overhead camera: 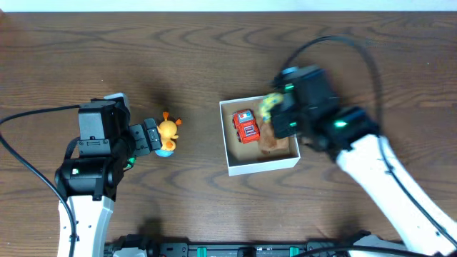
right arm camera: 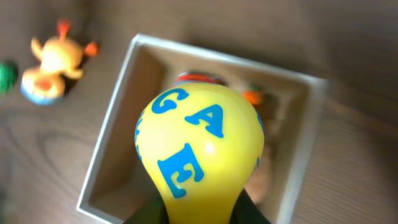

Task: Pack container
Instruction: 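Place the yellow ball into the box and withdraw the right gripper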

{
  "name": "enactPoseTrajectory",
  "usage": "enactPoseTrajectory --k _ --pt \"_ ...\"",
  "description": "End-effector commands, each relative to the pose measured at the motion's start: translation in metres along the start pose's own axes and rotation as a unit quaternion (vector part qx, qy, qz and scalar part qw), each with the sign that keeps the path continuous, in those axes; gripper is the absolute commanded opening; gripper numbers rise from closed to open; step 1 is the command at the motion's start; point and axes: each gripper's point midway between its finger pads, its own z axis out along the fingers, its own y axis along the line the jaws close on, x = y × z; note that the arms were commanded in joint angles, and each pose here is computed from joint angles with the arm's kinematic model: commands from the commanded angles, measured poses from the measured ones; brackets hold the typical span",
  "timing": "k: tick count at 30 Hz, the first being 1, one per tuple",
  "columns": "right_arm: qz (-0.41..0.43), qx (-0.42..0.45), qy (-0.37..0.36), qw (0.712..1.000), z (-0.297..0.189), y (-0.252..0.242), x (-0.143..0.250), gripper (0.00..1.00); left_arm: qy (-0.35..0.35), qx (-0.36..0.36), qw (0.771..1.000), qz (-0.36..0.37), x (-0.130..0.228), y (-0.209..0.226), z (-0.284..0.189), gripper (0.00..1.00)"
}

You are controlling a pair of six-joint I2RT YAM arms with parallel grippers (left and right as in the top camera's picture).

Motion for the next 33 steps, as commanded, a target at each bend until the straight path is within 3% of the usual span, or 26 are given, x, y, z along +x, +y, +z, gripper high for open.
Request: enactPoseTrajectory --k 1,9,10,11,12,13,16,25,29,33 --pt "-0.046 -0.011 0.031 0.998 0.027 0.020 0.010 0.03 -0.007 0.000 1.000 -0.006 -0.006 0.000 -0.004 0.98" --pt "-0.095 -0.027 0.087 0.991 0.073 0.055 0.039 0.06 -0.007 0.000 1.000 -0.006 -0.006 0.000 -0.004 0.98" --pt "-0.099 -0.028 0.091 0.991 0.075 0.057 0.041 0.10 -0.008 0.000 1.000 -0.006 -0.006 0.000 -0.004 0.98" --pt "-0.103 -0.028 0.093 0.990 0.075 0.059 0.043 0.22 -0.008 0.000 1.000 -0.006 -0.006 0.000 -0.004 0.98" --pt "-0.109 -0.029 0.094 0.989 0.075 0.061 0.044 0.42 -0.008 0.000 1.000 -0.006 -0.006 0.000 -0.004 0.98" --pt "-0.115 -0.030 0.096 0.988 0.074 0.061 0.045 0.55 -0.008 0.000 1.000 -0.006 -0.006 0.000 -0.004 0.98" --pt "-0.119 -0.031 0.095 0.988 0.074 0.062 0.046 0.72 -0.008 0.000 1.000 -0.006 -0.006 0.000 -0.004 0.98" --pt "-0.107 -0.015 0.077 0.991 0.071 0.049 0.031 0.76 -0.008 0.000 1.000 -0.006 -0.006 0.000 -0.004 0.98" --pt "-0.074 0.053 0.020 0.996 0.047 0.013 -0.009 0.77 -0.007 0.000 1.000 -0.006 -0.006 0.000 -0.004 0.98" --pt "0.027 0.136 -0.051 0.989 -0.007 -0.053 -0.056 0.78 -0.007 0.000 1.000 -0.006 -0.006 0.000 -0.004 0.98"
